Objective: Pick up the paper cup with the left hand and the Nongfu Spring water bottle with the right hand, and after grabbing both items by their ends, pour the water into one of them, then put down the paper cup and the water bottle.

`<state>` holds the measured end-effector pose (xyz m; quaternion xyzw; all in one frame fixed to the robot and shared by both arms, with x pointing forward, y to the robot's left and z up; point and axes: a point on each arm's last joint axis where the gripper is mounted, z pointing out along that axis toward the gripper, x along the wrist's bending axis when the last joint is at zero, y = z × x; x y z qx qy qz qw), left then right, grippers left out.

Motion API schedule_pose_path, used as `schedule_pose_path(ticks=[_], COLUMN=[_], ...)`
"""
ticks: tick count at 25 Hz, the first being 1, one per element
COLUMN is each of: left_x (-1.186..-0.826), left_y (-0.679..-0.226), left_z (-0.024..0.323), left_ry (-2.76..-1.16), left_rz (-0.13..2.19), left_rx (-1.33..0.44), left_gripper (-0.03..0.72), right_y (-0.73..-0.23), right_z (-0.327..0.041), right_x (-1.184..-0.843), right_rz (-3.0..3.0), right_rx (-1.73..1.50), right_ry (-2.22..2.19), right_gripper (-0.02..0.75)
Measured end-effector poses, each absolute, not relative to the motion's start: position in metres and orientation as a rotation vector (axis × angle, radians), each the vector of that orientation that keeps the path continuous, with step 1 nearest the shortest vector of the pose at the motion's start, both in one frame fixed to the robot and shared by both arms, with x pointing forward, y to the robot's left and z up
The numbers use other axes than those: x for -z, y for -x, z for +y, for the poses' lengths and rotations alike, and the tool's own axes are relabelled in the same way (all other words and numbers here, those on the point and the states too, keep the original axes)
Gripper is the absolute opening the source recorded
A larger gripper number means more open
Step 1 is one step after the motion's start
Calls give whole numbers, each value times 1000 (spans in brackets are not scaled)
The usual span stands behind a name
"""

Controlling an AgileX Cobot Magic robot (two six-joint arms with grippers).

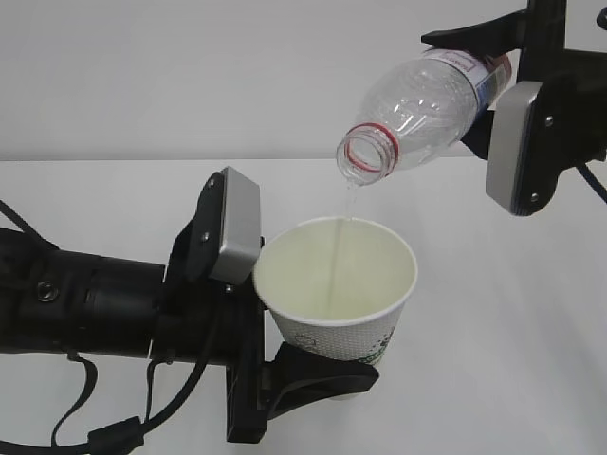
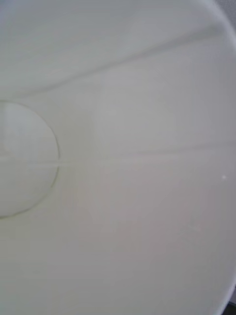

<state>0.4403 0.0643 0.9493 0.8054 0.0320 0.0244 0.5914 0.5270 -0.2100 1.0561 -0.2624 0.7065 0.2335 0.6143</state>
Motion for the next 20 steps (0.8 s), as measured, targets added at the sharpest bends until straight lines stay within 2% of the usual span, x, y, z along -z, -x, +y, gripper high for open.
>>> schedule_pose_path(ticks=[20], left_x=[-949], left_y=[-440], left_z=[64], left_ry=[-1874], left_rz=[74], left_rx=[-57], left_gripper=[543], right_y=[-527], right_z=[-210], right_x=[-1056], right_rz=[1622], right_rx=[-534], right_ry=[613], right_gripper=[478])
